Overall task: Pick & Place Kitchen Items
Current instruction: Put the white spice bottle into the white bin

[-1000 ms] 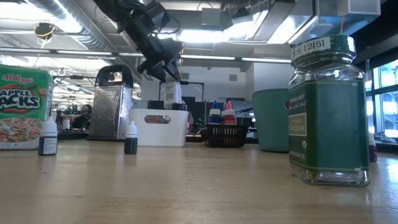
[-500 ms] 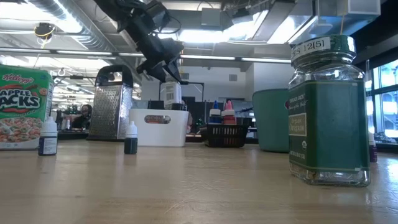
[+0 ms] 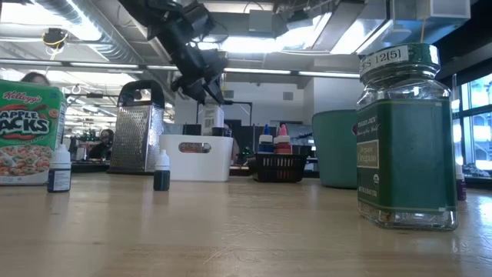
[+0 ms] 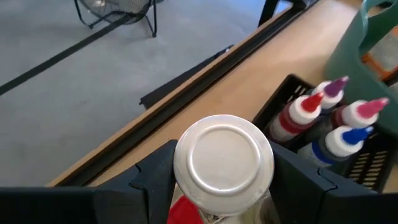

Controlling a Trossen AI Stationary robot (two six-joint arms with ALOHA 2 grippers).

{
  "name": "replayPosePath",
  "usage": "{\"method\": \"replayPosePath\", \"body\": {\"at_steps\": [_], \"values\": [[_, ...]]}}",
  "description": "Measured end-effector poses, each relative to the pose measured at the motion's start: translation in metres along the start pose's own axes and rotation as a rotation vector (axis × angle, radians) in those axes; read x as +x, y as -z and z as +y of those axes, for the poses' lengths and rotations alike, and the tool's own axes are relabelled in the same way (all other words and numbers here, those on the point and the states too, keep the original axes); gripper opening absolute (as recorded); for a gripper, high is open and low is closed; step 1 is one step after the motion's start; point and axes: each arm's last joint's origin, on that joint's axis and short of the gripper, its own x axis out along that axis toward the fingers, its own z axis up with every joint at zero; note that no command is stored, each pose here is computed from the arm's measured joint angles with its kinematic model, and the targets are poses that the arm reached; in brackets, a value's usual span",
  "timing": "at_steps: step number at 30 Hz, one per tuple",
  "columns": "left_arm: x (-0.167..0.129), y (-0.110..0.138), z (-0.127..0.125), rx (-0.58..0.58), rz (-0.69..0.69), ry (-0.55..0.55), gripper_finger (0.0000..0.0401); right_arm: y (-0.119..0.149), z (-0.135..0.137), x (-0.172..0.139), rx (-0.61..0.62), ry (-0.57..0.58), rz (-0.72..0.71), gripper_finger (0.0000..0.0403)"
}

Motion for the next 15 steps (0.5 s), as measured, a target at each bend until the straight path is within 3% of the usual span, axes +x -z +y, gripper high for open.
{"method": "replayPosePath", "body": {"at_steps": [15], "values": [[0.017, 0.002, -0.006, 0.083, 0.009, 0.07, 0.0207, 0.0, 0.0, 0.0, -0.002, 0.0, 0.001, 0.0268]]}}
